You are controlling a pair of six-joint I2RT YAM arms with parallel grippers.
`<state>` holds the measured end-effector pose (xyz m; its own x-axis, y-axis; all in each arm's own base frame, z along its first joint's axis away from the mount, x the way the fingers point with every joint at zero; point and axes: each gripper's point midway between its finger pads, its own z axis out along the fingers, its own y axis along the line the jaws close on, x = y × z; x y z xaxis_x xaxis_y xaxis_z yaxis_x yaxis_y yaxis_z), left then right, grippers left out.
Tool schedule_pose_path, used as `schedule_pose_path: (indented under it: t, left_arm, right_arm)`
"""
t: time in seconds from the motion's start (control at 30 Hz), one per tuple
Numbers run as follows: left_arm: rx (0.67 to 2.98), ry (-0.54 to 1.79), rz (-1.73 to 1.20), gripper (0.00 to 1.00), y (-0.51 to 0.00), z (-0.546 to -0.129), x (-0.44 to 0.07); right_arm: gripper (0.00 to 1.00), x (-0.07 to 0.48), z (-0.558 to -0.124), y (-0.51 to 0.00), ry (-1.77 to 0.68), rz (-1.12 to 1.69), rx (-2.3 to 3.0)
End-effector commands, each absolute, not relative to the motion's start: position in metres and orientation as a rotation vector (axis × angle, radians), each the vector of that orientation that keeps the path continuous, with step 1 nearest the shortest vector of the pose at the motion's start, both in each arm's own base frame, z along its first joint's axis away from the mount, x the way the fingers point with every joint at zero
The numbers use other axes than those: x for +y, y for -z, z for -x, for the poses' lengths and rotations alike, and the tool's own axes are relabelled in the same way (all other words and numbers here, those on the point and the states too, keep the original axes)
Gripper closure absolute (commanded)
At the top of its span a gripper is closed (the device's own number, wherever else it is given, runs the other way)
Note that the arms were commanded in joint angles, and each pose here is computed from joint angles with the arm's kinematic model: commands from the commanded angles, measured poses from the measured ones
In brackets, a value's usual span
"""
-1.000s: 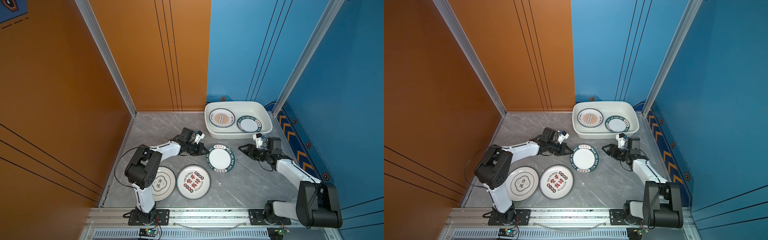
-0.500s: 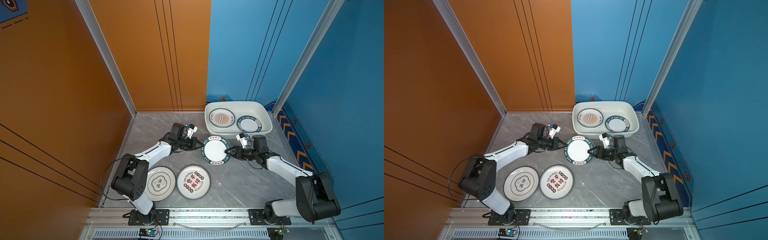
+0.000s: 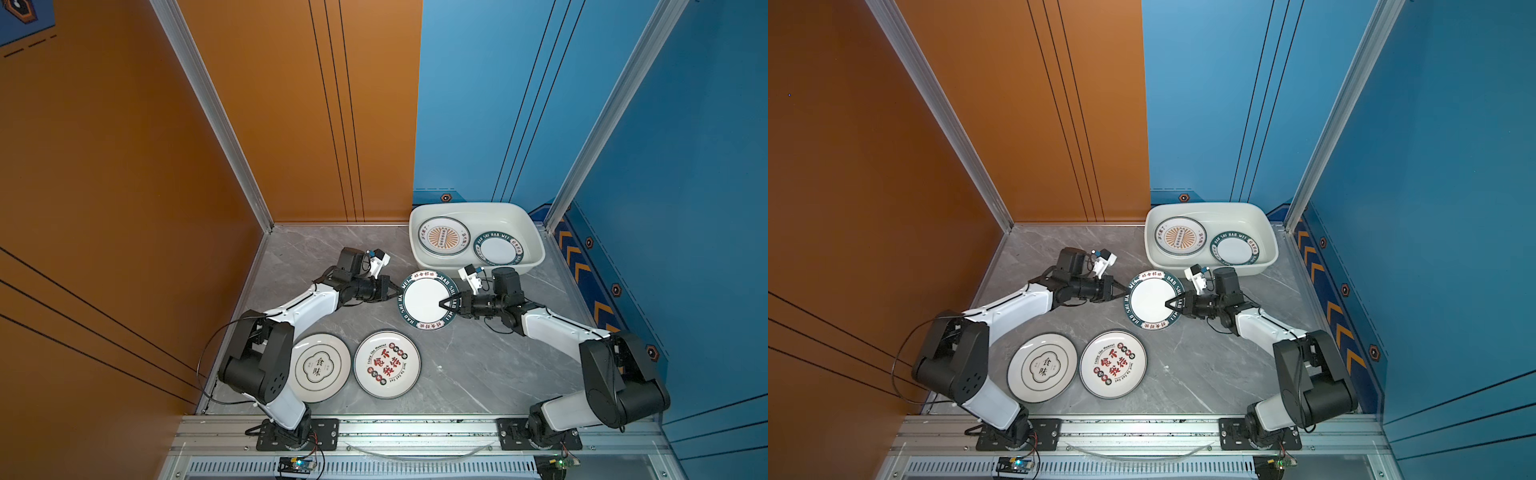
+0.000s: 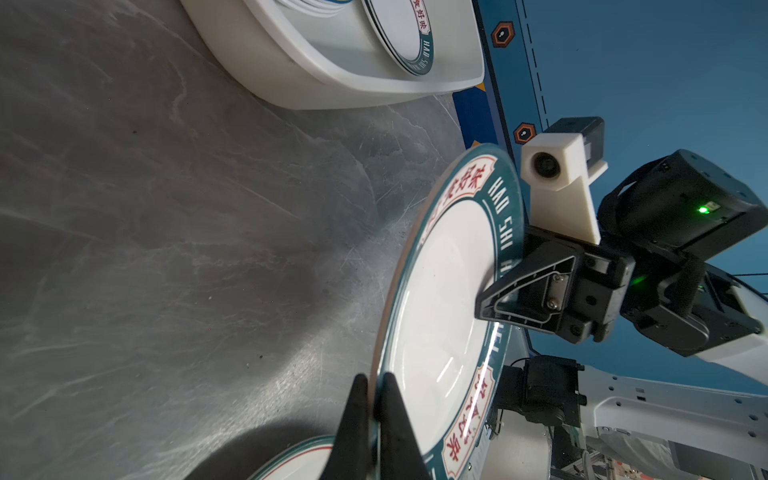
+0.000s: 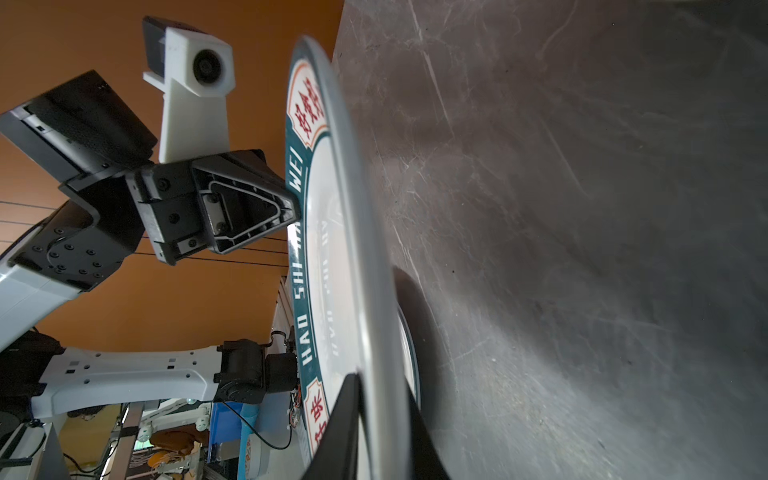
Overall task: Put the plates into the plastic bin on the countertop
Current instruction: 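Grasp the upright green-rimmed plate rim with right gripper beside the left gripper, then carry the green-rimmed plate into the bin with right gripper while left gripper withdraws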
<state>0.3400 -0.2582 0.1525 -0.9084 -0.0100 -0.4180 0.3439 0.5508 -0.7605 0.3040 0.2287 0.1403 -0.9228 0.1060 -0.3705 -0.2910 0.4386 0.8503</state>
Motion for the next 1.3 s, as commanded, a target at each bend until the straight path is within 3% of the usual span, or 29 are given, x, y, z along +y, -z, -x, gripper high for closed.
schedule_pose_path:
  t: [0.0, 0.1, 0.2, 0.43, 0.57, 0.6, 0.97, 1.27]
  left_arm:
    - [2.412, 1.265, -0.297, 1.00, -0.160, -0.331, -0.256]
    - [2.423, 1.227, -0.297, 0.91, -0.160, -0.330, -0.252]
    - [2.429, 1.191, -0.294, 0.72, -0.160, -0.327, -0.247]
    - [2.400, 1.101, -0.274, 0.40, -0.166, -0.324, -0.232]
    - [2.380, 1.030, -0.207, 0.05, -0.169, -0.323, -0.214]
    - [2.368, 1.014, -0.181, 0.02, -0.170, -0.324, -0.208]
    - [2.136, 0.922, 0.299, 0.02, -0.177, -0.324, -0.106]
    - [2.172, 0.844, 0.366, 0.02, -0.164, -0.317, -0.087]
  right_arm:
    - [0.95, 0.243, -0.310, -0.156, -1.492, 0.247, 2.265]
    - [1.00, 0.245, -0.312, -0.157, -1.489, 0.243, 2.274]
    - [1.00, 0.245, -0.315, -0.160, -1.475, 0.240, 2.280]
    - [1.00, 0.244, -0.331, -0.166, -1.400, 0.220, 2.326]
    - [1.00, 0.242, -0.348, -0.175, -1.334, 0.226, 2.353]
    - [1.00, 0.242, -0.353, -0.180, -1.317, 0.229, 2.352]
    - [1.00, 0.217, -0.419, -0.215, -1.077, 0.111, 2.368]
    - [1.00, 0.106, -0.498, -0.227, -0.860, -0.380, 2.274]
